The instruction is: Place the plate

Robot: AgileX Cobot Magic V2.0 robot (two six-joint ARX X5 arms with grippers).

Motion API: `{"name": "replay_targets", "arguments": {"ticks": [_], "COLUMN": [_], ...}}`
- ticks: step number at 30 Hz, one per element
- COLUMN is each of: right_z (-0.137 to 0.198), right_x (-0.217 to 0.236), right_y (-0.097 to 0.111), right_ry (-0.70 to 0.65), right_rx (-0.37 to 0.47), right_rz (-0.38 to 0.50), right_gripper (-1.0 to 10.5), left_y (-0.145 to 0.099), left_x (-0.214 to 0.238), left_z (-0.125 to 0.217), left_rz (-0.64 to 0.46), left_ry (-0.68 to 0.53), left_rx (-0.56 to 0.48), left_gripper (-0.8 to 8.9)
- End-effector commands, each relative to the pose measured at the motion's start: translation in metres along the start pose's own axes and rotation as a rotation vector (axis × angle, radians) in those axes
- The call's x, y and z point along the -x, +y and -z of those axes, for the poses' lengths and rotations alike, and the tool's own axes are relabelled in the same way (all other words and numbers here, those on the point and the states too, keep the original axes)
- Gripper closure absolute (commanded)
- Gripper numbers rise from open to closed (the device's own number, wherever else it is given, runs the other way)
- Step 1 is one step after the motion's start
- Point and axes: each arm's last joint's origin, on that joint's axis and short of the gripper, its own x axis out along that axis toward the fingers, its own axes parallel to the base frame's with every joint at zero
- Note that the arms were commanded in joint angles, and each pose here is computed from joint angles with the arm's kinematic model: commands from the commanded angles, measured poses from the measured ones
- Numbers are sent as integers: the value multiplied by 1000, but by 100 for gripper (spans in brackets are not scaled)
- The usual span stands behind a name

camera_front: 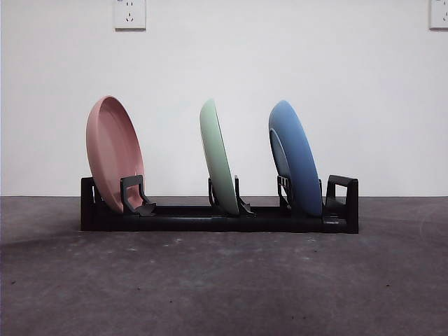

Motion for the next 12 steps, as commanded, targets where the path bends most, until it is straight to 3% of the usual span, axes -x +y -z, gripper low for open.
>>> {"name": "replay_targets", "arguments": {"ticks": [1,7,12], "right_z": [-4,-4,-6], "right_x": [1,1,-2], "right_y": [2,2,0], "right_ry": [-15,-15,-17], "right_rx": [27,24,-29], "right_rz": [-4,-5,-6], "right_gripper": [518,454,454], "left_y": [-3,-3,-5], "left_x": [2,1,1], "left_z": [-6,-6,-5], "left_rz": [10,15,23], "left_ry": [-18,-17,-16], "left_rx": [-26,-28,-23], "left_gripper": [335,337,337]}}
